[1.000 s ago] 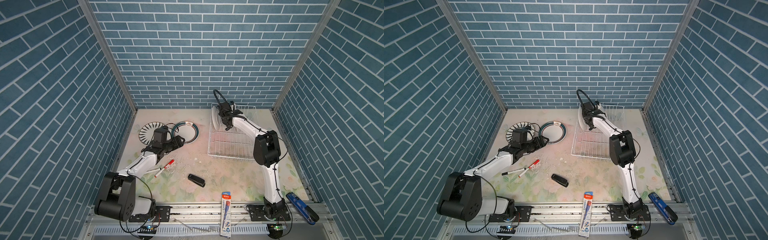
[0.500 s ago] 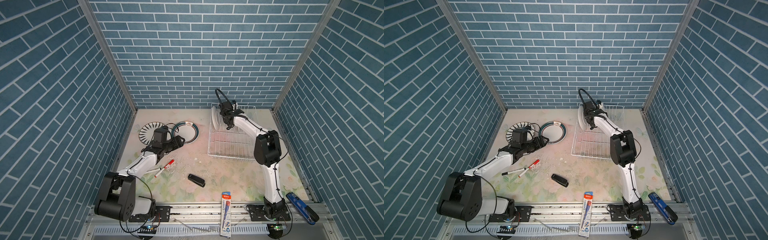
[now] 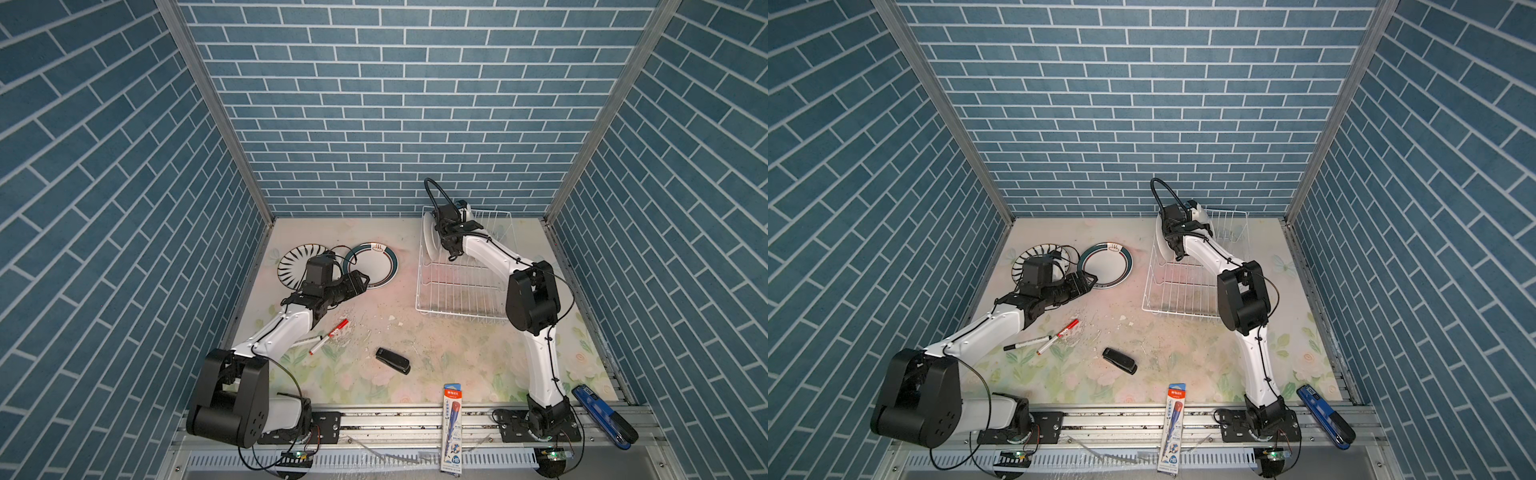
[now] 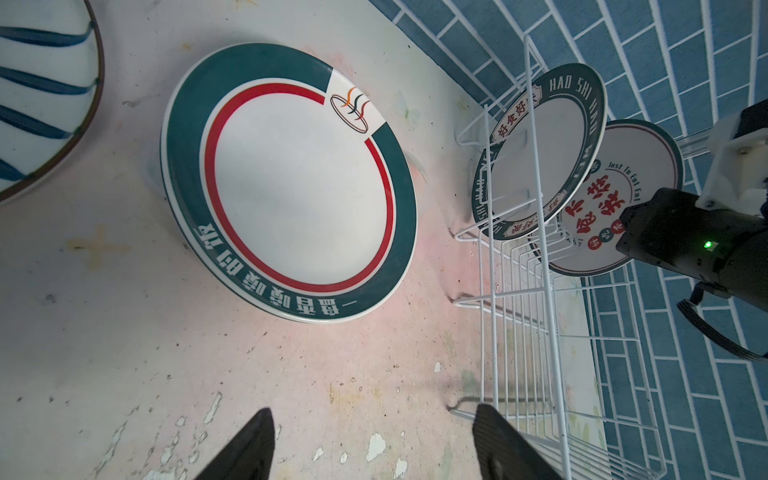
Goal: Unload the plates from the dish rack
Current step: 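Close the right gripper on the rim of the white plate in the rack, then lift the printed plate out of the rack with the right gripper toward the left gripper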
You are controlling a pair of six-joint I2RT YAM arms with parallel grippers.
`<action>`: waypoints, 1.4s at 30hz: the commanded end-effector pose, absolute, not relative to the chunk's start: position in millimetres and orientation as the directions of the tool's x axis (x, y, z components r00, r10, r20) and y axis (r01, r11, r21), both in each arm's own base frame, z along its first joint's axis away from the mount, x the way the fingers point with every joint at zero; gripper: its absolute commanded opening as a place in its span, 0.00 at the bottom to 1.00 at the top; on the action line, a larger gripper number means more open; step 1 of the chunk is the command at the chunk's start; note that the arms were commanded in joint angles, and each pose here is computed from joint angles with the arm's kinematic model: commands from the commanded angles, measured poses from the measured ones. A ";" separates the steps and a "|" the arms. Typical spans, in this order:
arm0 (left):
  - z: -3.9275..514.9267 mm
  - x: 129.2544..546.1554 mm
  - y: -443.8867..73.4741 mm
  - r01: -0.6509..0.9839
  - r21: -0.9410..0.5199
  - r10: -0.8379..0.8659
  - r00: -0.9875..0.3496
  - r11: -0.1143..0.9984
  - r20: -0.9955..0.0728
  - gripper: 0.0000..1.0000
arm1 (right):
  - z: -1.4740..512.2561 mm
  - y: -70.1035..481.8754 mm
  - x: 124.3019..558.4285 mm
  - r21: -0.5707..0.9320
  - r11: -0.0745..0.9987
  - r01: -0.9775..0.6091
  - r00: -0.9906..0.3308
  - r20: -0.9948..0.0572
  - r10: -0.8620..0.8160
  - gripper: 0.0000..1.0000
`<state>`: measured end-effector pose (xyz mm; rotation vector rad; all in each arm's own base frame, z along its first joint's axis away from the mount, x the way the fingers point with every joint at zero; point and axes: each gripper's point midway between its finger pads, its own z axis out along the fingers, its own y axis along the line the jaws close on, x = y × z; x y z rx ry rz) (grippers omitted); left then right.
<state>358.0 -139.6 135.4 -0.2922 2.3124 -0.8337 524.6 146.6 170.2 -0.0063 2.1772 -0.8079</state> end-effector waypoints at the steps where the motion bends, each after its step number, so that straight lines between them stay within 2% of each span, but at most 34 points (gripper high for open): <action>1: 137.6 353.0 -140.1 0.024 -0.630 -0.394 -0.761 0.776 -0.515 0.77 | 209.7 141.8 520.8 -0.555 0.765 0.327 -0.618 -0.738 -0.271 0.00; 29: 144.3 345.3 -137.6 0.029 -0.635 -0.403 -0.751 0.772 -0.524 0.77 | 260.4 147.7 501.6 -0.561 0.750 0.352 -0.547 -0.773 -0.321 0.00; 42: 151.4 338.4 -133.6 0.032 -0.635 -0.415 -0.731 0.772 -0.542 0.78 | 298.9 151.1 479.1 -0.517 0.776 0.360 -0.451 -0.825 -0.340 0.00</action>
